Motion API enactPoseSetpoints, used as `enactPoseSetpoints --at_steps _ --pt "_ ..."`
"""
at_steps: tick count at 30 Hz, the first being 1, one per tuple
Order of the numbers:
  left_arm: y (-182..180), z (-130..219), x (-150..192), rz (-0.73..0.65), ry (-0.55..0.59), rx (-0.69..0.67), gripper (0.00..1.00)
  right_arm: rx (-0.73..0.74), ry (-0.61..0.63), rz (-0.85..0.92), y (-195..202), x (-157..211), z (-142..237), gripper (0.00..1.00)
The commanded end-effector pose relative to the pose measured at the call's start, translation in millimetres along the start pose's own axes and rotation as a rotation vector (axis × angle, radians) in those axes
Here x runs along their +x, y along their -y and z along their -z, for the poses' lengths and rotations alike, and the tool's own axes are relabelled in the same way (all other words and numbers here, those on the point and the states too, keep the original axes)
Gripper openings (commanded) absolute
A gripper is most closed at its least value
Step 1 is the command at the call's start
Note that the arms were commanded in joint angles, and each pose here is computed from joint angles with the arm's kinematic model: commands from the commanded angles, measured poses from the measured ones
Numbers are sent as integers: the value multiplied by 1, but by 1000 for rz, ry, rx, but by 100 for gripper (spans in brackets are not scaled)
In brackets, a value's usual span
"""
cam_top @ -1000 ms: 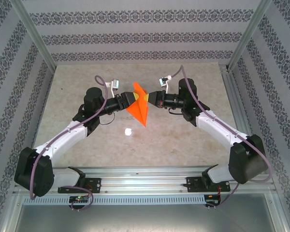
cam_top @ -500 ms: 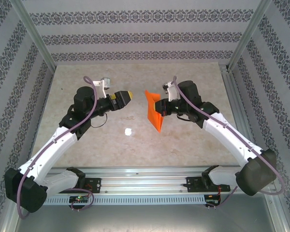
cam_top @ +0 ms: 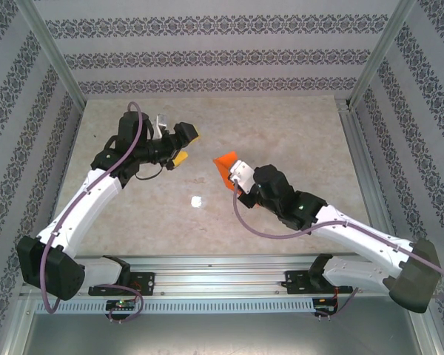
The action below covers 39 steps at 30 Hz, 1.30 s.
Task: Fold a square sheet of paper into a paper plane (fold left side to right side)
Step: Turn over the paper at the center of the table.
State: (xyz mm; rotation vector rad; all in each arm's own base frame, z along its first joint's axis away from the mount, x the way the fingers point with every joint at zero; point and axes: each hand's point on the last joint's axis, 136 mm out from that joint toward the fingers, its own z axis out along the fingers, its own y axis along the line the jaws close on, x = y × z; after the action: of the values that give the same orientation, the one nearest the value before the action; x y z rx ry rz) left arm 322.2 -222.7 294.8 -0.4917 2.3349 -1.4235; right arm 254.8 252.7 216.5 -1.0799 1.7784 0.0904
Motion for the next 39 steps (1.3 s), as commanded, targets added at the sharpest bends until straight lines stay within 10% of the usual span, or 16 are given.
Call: enactPoseSetpoints --at_steps 1,11,39 --pt "-16 -5 24 147 -100 -57 93 256 10 254 29 -15 3 3" --pt "-38 -43 45 243 -217 -119 94 270 -35 404 12 -11 -12 3" --pt "-37 -87 56 225 -269 -123 15 211 -75 423 -2 0 -26 4"
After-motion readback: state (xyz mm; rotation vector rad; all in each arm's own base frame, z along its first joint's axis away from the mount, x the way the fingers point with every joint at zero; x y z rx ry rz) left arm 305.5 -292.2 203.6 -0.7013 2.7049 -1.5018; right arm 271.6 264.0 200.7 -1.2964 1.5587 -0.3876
